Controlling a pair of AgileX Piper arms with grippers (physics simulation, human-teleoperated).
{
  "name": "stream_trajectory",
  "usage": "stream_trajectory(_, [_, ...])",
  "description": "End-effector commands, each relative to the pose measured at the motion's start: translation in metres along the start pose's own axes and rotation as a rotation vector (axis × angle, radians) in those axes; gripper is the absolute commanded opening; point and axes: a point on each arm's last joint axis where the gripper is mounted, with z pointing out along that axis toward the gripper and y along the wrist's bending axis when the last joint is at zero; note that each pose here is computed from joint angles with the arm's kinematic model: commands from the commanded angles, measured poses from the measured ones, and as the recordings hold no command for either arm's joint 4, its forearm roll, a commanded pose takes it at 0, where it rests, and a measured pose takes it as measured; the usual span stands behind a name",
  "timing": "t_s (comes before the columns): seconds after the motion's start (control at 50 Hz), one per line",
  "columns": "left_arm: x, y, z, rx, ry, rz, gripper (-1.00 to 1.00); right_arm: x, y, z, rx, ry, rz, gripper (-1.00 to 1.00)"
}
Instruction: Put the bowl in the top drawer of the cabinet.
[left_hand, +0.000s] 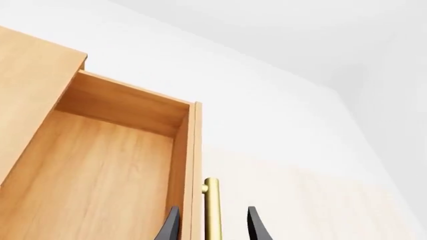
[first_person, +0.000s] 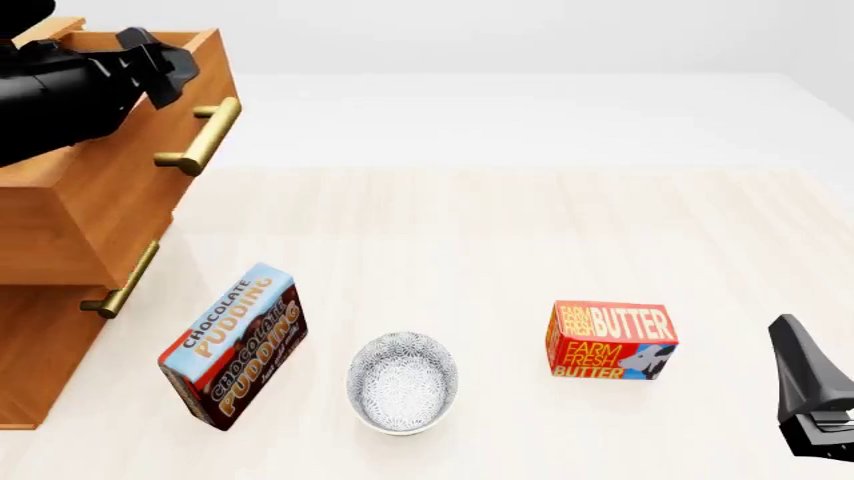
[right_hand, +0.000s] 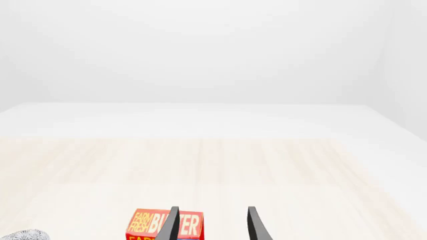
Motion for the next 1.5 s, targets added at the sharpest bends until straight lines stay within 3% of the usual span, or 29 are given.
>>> stream_trajectory(0.02, [0.004,-0.006,0.006,0.024,0.015,-0.013,1.0,0.0,0.0,0.0,0.0,0.0,0.0,1.0])
stream_trajectory(0.62, [0.015,-0.026,0.02,0.088,0.057,-0.02,1.0,0.0,0.0,0.0,0.0,0.0,0.0,1.0])
stream_trajectory(1.18, [0.013,-0.044,-0.006,0.183,0.025,-0.057,1.0,0.0,0.0,0.0,0.0,0.0,0.0,1.0])
stream_trajectory(1.5, [-0.001,-0.047,-0.024,0.202,-0.023,-0.029,1.0,0.0,0.0,0.0,0.0,0.0,0.0,1.0])
